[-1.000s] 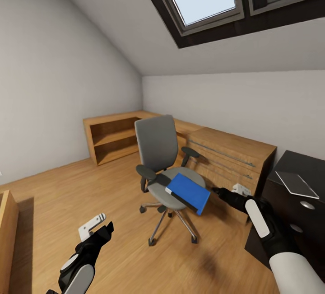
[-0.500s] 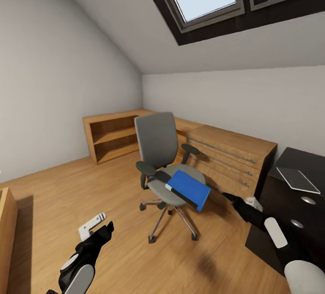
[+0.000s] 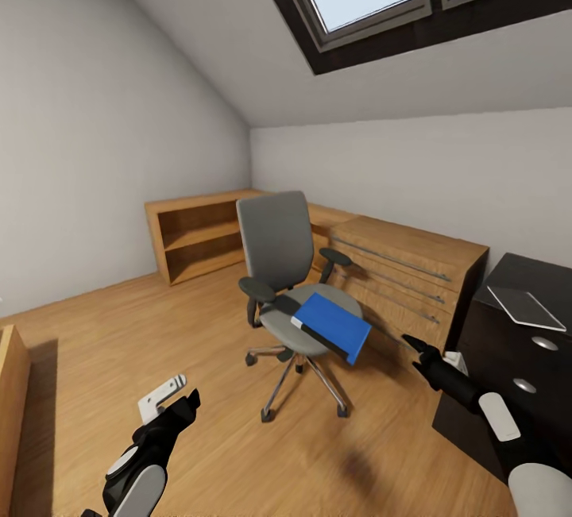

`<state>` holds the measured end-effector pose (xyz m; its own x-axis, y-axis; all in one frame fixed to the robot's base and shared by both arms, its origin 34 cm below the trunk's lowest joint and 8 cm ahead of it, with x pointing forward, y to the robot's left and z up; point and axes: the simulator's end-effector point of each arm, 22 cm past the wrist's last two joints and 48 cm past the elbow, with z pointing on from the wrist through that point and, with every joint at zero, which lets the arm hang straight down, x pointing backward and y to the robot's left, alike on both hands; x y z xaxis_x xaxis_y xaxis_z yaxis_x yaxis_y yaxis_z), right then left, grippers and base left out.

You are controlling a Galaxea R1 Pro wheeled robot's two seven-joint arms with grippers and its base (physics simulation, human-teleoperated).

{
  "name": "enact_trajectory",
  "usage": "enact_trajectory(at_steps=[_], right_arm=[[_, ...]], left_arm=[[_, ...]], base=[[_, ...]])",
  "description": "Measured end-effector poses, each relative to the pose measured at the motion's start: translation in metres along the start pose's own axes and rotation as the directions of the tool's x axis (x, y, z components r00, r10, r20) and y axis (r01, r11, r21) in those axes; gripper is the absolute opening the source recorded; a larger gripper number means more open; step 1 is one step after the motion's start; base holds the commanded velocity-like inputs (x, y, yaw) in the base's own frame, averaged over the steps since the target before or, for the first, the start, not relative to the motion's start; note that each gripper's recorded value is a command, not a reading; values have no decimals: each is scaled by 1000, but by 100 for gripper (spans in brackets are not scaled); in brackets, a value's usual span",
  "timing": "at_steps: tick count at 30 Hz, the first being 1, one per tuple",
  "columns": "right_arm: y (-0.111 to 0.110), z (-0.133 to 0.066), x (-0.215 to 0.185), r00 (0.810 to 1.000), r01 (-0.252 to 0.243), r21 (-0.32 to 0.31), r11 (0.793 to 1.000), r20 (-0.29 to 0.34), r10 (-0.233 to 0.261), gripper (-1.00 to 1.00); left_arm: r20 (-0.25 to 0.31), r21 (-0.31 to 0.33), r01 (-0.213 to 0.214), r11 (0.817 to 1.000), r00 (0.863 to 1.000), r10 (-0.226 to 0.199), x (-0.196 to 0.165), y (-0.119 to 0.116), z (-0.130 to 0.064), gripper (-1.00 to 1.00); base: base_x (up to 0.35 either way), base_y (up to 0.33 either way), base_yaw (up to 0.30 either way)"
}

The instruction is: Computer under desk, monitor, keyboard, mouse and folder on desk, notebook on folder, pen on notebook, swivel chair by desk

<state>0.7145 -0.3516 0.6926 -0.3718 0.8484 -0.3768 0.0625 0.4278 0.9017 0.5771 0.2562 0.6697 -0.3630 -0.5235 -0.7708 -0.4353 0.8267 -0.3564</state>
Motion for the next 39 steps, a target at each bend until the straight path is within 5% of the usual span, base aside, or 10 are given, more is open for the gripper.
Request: enact_trajectory(at_steps=[24,28,33,39], right_arm=[[-43,3,21,1000,-14,-14,1000,20,14,100],[-55,3,26,1000,-10,3,1000,21,10,100],[-89,3,30,1000,-9,113,994,31,5,100],[-101,12,55,999,-32,130,991,19,30,100]], left_arm=[[1,2,1,1000,1000,-1,43,22,18,100],[6,5,3,1000,1000,-3,49,25,20,100],[13,15,6,1000,1000,-6,54,27,22,100],[10,21,0,1000,1000,0,66,31,26,100]], base=[[0,0,0],[0,0,0],[0,0,0],[0,0,0]])
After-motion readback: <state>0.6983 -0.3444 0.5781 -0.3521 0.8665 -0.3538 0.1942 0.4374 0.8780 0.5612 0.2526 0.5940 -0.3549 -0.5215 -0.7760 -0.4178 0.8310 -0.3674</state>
